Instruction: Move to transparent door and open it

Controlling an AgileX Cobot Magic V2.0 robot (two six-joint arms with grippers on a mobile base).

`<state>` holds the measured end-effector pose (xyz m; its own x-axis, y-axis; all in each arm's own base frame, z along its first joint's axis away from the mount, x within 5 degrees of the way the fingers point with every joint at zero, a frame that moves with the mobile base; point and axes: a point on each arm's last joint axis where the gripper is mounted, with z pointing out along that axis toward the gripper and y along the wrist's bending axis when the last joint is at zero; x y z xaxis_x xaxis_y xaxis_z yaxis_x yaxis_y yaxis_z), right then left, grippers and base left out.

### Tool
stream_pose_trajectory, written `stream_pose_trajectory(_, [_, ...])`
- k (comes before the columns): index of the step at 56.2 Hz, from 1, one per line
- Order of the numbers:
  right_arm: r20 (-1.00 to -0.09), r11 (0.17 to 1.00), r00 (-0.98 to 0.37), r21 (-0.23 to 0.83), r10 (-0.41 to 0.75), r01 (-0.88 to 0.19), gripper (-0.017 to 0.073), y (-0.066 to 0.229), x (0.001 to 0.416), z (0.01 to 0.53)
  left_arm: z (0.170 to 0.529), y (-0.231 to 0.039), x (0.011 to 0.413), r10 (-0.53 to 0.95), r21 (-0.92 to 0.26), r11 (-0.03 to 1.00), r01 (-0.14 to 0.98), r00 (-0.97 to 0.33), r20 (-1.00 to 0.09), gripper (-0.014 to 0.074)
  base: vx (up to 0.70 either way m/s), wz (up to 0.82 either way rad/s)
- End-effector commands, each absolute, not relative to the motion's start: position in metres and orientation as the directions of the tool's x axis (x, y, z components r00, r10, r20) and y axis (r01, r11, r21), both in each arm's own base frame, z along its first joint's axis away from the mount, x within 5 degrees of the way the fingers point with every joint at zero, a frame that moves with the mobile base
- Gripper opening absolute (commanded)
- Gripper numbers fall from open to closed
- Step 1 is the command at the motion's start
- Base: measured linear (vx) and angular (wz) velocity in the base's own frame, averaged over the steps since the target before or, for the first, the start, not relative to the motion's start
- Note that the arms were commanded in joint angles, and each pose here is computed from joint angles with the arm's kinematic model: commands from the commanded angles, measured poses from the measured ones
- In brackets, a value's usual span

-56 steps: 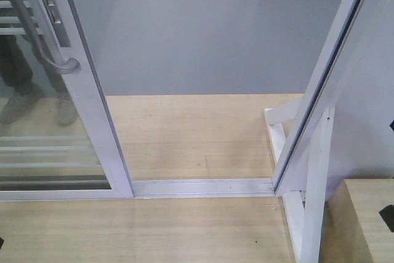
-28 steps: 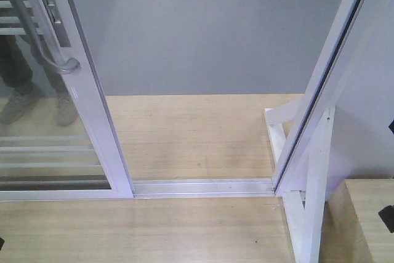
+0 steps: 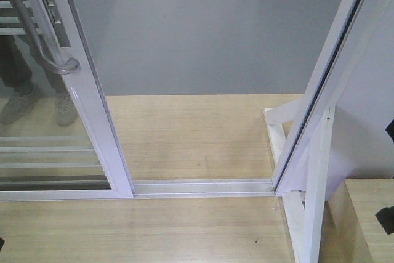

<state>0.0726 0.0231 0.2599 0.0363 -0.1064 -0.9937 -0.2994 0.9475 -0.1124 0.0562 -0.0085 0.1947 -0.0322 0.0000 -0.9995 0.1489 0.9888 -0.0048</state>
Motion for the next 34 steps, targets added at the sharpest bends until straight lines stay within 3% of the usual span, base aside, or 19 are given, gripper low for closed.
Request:
stream_pose_trajectory(1, [-0.99,0.954,0.099,-0.12,-0.096,-0.273,-0.0004,0.022,0.074,0.258,0.199,-0.008,0.055,-0.021,-0.013,0.988,0.151,0.051,-0.998,0.0,0.0,0.0])
stream_pose_trajectory(13, [-0.987,0.952,0.111,-0.142,-0.116,-0.272,-0.0004,0.019,0.065,0.207,0.199,-0.008,0.055,-0.021,-0.013,0.988,0.151,0.051,-0.998,0.0,0.0,0.0])
stream_pose_trajectory(34, [-0.987,0.946,0.089,-0.156,-0.136,-0.286,-0.0004,0.017,0.053,0.2,0.199,-0.008,0.055,-0.021,-0.013,0.988,0.151,0.051,-0.998,0.0,0.0,0.0])
